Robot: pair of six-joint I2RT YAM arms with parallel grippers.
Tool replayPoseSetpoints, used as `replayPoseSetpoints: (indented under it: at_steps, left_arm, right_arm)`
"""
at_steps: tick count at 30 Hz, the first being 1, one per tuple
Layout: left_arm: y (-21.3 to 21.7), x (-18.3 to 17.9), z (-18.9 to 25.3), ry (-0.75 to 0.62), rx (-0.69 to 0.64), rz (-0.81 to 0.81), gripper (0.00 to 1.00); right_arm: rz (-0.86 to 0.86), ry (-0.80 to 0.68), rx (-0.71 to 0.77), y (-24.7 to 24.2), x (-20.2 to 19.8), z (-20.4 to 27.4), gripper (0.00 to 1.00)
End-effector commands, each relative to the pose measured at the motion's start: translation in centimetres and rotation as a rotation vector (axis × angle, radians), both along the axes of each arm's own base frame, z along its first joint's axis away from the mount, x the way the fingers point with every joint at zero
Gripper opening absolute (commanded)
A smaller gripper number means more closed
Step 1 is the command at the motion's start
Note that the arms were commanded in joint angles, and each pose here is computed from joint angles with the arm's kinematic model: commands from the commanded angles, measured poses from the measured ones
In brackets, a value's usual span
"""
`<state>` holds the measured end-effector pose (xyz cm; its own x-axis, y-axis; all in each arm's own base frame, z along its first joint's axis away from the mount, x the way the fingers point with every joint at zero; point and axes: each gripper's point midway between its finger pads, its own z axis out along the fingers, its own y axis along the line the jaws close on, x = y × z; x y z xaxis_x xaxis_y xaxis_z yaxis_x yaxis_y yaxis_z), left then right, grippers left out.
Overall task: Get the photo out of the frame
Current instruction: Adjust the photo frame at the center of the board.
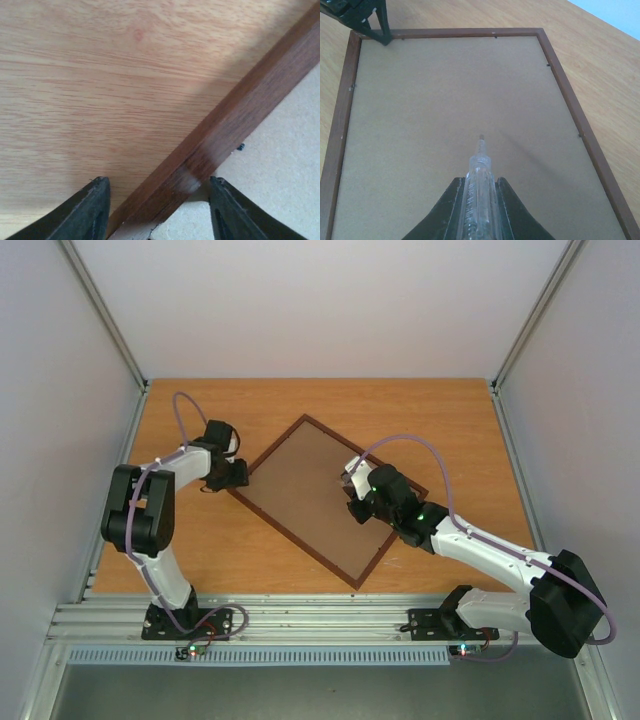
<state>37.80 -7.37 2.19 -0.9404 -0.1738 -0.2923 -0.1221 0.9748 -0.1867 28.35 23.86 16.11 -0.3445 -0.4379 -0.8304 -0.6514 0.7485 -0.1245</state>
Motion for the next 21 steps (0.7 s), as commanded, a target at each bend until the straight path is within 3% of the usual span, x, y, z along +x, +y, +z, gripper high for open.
replayPoseSetpoints:
  at_steps: [1,6,21]
  left_arm:
    - [-0.5,-0.7,-0.4,0.035,-0.034,-0.007,0.5]
    - [-1.1,-2.1,0.2,0.044,-0.072,0.024,0.36]
    - [-4.8,-9.0,0.1,0.098,-0.095,0.032,0.18]
  right_arm:
    - [0.002,0.005,0.01,0.1,-0.2,0.1,0.01]
    - [0.006,0.004,0.02,0.1,-0.3,0.4,0.01]
    - [0.089,0.02,0.101,1.3,-1.8,1.9,0.01]
